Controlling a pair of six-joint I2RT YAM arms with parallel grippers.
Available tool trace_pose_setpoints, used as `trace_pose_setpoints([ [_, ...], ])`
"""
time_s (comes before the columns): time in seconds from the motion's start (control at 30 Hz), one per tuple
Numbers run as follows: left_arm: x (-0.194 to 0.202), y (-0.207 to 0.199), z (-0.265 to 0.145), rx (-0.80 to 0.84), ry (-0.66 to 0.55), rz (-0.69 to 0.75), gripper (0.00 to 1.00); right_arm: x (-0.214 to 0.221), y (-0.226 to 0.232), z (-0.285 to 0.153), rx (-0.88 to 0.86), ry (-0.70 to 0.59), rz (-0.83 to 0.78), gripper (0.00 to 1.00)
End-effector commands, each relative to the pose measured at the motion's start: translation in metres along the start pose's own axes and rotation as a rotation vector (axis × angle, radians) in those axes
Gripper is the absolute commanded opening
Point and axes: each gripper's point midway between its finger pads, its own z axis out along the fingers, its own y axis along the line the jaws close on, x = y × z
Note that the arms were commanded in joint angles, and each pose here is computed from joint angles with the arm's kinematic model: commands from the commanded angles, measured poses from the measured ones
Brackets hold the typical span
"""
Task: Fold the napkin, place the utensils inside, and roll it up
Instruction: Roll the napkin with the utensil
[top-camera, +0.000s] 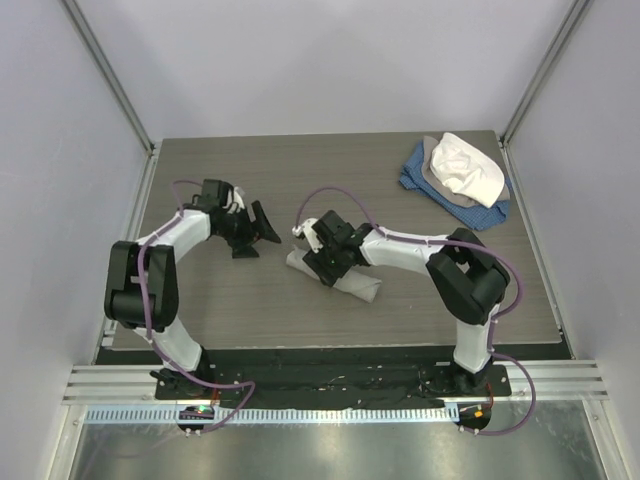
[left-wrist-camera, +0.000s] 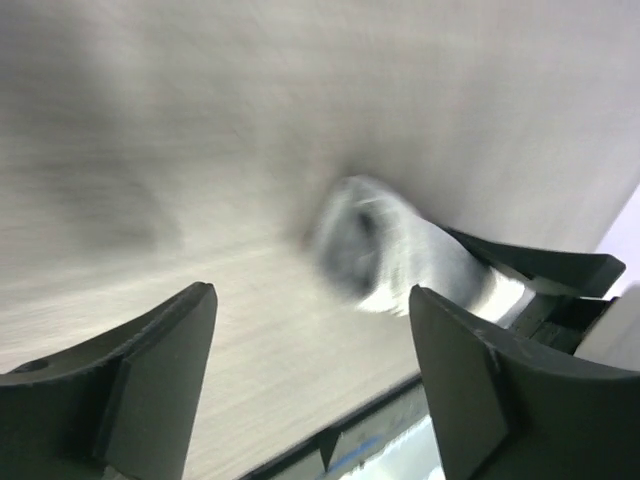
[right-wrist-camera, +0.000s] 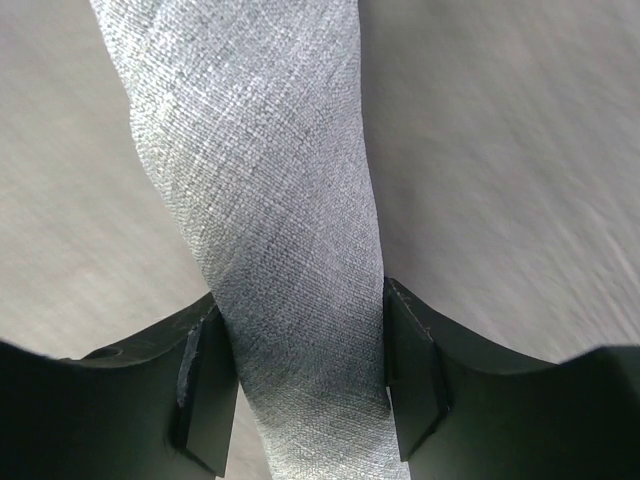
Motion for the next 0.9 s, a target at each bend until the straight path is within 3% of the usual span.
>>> trace_pose_setpoints([
  [0.0, -0.056, 0.004, -0.047, -0.034, -0.194, -0.017, 0.84, 0.029, -0.052, -0.004, 0.168, 0.066, 0.208, 0.58],
  [0.2, -0.087, 0.003, -0.094, -0.111, -0.377, 0.048, 0.85, 0.063, -0.1, -0.004, 0.262, 0.116, 0.495, 0.59],
  [0.33, -0.091, -0.004, -0.113, -0.116, -0.448, 0.094, 0.86, 0.079, -0.121, -0.004, 0.307, 0.138, 0.578, 0.6],
  [0.5, -0.083, -0.002, -0.122, -0.137, -0.45, 0.109, 0.86, 0.075, -0.13, -0.008, 0.312, 0.115, 0.607, 0.62],
  [0.6, -0.078, -0.004, -0.125, -0.13, -0.447, 0.118, 0.87, 0.06, -0.131, -0.016, 0.281, 0.066, 0.609, 0.71],
  [0.63, -0.077, -0.006, -0.126, -0.121, -0.447, 0.127, 0.87, 0.054, -0.13, -0.02, 0.268, 0.044, 0.607, 0.81],
  [0.73, -0.075, -0.014, -0.136, -0.088, -0.48, 0.168, 0.88, 0.029, -0.126, -0.036, 0.196, -0.043, 0.606, 0.96],
  [0.87, -0.072, -0.028, -0.156, -0.059, -0.53, 0.224, 0.88, -0.006, -0.128, -0.064, 0.125, -0.18, 0.601, 1.0],
])
